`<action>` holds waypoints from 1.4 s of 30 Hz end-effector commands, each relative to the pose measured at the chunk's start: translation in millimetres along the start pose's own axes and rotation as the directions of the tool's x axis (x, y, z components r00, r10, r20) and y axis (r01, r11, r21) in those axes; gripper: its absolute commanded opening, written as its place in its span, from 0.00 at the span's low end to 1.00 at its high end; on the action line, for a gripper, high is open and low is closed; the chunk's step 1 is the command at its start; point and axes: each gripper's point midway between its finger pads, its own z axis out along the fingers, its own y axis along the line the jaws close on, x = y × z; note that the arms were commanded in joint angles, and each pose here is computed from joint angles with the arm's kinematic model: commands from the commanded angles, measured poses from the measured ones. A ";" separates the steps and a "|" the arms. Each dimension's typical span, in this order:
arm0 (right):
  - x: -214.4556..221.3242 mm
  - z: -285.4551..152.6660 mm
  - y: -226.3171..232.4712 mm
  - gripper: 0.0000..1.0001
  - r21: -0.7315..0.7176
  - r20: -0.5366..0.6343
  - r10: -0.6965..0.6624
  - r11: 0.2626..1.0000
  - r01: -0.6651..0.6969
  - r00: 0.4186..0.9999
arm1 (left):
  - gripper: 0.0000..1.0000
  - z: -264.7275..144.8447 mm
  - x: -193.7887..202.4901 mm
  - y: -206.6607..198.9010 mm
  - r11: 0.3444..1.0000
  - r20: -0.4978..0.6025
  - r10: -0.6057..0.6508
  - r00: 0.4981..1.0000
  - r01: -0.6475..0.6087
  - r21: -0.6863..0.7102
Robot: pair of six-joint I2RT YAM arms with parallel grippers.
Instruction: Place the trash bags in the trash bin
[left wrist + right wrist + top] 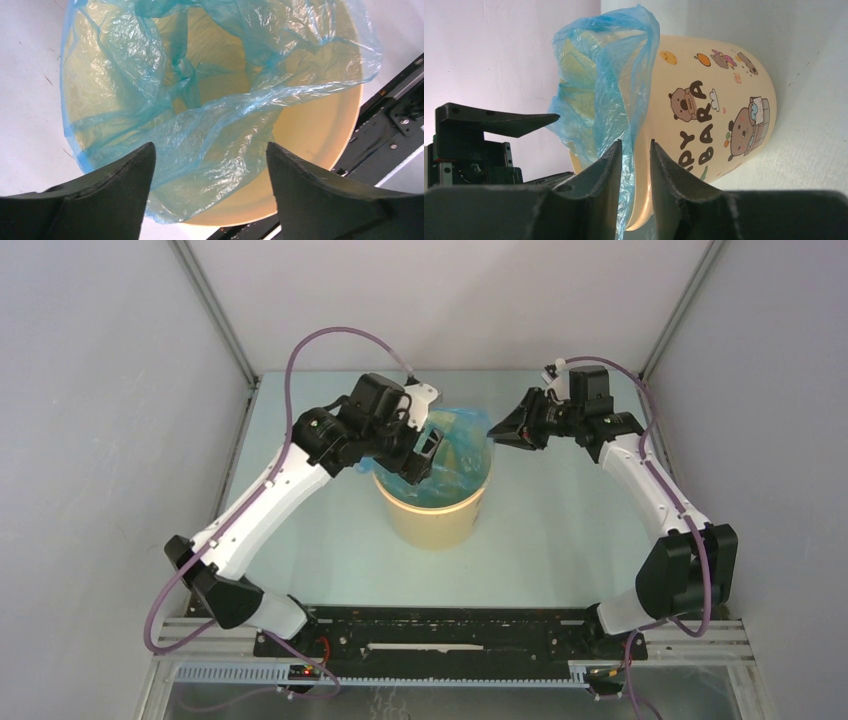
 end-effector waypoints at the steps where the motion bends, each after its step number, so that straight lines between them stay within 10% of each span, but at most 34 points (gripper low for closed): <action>1: -12.6 -4.8 18.2 0.32 -0.039 0.041 -0.042 0.998 0.044 0.998 | 0.81 7.3 0.6 2.3 0.998 -0.026 0.059 0.998 -0.059 -0.001; 7: -10.6 -5.6 23.7 0.16 -0.054 0.039 -0.044 0.997 0.046 0.998 | 0.85 8.9 2.6 6.6 0.986 -0.031 0.135 0.990 -0.138 -0.091; 18: -12.2 -7.6 32.2 0.00 -0.086 0.038 -0.011 0.996 0.014 0.999 | 0.57 9.3 -0.1 15.1 0.930 -0.059 0.278 0.959 -0.284 -0.235; 28: -12.1 -9.7 39.0 0.00 -0.108 0.033 0.004 0.994 -0.001 0.999 | 0.71 18.2 11.5 10.2 0.903 -0.109 0.337 0.935 -0.354 -0.243; 38: -14.6 -14.7 46.7 0.00 -0.125 0.049 0.020 0.992 -0.014 0.999 | 0.01 -6.0 -11.6 13.6 0.876 -0.035 0.356 0.934 -0.347 -0.336; 42: -15.4 -22.5 49.6 0.00 -0.127 0.062 0.030 0.992 -0.022 0.998 | 0.00 -35.4 -15.1 -8.1 0.905 0.024 0.336 0.942 -0.315 -0.286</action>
